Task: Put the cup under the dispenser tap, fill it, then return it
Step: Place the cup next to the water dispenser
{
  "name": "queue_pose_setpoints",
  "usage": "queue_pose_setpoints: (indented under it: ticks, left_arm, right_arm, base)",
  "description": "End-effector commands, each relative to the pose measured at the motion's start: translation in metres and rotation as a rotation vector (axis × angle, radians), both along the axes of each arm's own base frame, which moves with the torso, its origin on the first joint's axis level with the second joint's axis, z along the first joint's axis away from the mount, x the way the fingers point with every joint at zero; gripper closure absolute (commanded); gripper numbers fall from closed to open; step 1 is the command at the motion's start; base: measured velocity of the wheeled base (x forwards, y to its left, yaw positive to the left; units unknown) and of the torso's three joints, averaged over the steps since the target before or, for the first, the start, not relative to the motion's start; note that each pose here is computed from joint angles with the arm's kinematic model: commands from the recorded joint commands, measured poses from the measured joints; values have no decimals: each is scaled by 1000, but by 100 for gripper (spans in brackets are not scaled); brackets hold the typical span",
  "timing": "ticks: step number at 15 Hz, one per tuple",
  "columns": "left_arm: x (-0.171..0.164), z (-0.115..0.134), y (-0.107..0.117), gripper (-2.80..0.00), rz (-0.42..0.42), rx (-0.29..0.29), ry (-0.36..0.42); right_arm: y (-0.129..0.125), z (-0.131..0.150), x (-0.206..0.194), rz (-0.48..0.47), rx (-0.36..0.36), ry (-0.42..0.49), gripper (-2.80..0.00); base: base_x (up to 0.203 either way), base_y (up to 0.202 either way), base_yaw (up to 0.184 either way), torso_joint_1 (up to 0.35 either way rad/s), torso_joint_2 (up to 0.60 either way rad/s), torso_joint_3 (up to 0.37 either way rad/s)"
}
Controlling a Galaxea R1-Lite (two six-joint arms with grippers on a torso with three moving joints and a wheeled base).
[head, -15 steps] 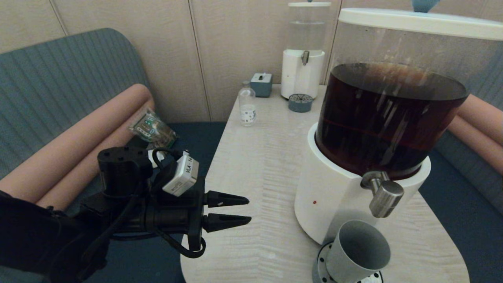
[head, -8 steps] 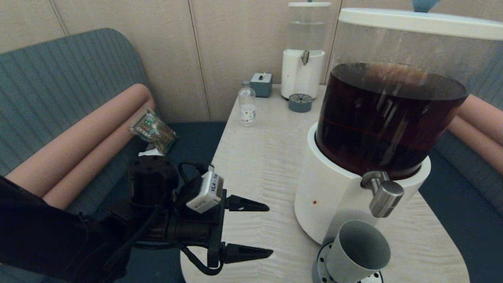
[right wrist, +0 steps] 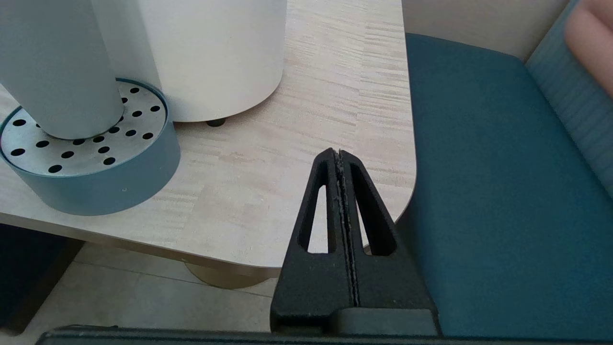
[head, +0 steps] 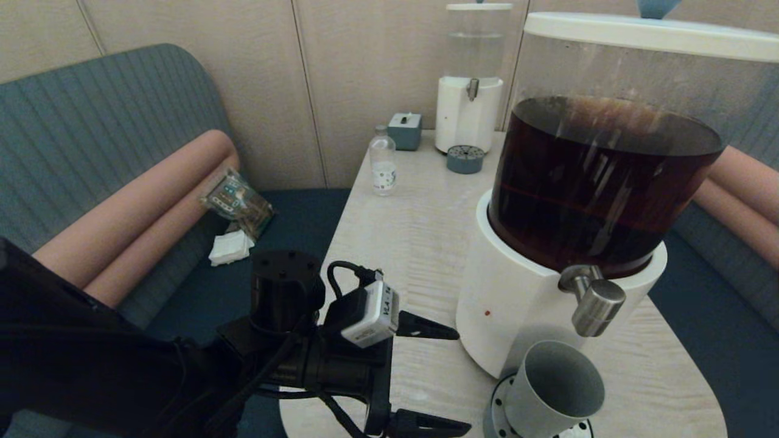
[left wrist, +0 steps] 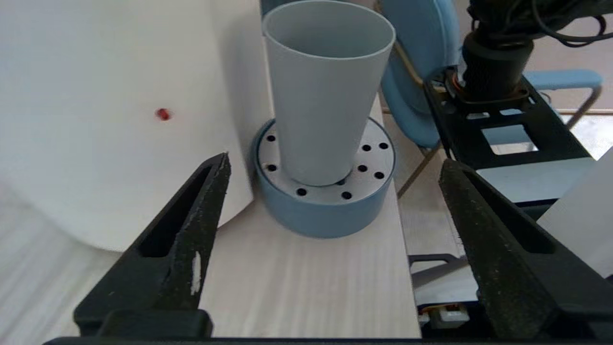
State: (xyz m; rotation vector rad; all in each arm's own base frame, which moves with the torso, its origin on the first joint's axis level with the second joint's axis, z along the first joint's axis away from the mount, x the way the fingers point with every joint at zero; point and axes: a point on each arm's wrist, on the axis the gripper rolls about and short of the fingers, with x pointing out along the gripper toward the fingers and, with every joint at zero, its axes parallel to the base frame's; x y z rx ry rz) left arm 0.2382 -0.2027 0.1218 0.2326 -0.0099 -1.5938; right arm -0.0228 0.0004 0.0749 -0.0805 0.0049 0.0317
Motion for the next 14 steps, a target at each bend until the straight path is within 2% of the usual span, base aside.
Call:
queue_pose_setpoints:
  ticks: [1,10,14]
  left_arm:
    - [1,-6,-4,-280,-14,7,9]
    - [-4,-23,-20,-280,-69,37,41]
    - [-4,-26,-37,-280,-100,37,45]
  right_arm:
    - [0,-3,0,1,-1,1,0]
    - [0,-3,0,1,-1,1,0]
    - [0,-3,0,2,-1,1,0]
  base:
    - [0,0,0,0,0,0]
    - [0,0,0,0,0,0]
    - [0,0,0,0,0,0]
